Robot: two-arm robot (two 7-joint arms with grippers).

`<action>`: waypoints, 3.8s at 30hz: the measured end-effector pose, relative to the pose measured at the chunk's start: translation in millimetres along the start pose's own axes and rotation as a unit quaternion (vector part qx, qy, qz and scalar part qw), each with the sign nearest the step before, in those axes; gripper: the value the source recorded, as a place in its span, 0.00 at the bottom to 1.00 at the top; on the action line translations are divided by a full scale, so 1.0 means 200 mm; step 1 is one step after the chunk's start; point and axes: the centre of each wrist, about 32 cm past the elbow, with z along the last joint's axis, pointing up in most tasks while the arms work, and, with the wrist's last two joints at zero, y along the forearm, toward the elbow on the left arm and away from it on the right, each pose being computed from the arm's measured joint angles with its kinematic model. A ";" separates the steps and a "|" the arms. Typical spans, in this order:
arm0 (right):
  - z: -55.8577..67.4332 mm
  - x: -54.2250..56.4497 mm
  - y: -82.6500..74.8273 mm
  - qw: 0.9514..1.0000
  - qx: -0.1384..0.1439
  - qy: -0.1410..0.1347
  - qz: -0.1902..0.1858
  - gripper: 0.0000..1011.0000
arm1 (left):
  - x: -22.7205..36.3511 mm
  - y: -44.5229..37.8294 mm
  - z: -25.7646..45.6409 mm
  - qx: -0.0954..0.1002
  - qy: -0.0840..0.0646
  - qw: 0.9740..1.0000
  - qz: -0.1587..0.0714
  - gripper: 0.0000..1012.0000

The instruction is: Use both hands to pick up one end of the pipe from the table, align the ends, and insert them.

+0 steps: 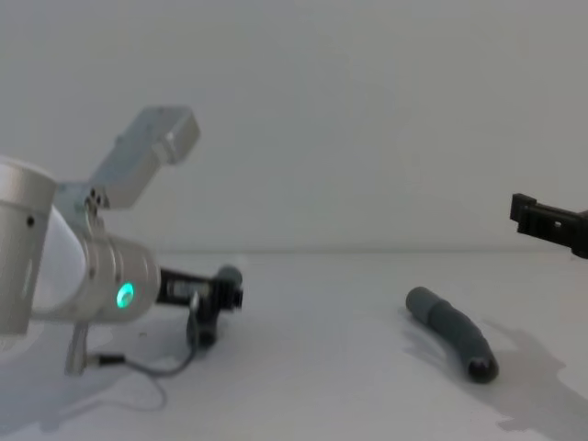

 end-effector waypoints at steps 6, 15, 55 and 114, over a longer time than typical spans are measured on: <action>0.00 0.00 0.00 1.000 0.000 0.000 0.000 0.99 | 0.095 -0.056 0.113 -0.042 0.005 0.999 -0.024 0.33; 0.00 0.00 0.00 1.000 0.000 0.000 0.000 0.99 | 0.226 -0.127 0.290 -0.090 -0.012 0.993 -0.072 0.33; 0.06 -0.04 0.09 0.997 -0.065 0.016 0.026 0.99 | 0.492 -0.269 0.802 -0.056 -0.205 0.922 -0.325 0.33; -0.02 -0.17 0.18 0.993 -0.109 0.007 0.044 0.99 | 0.429 -0.093 0.713 -0.046 -0.415 0.813 -0.407 0.33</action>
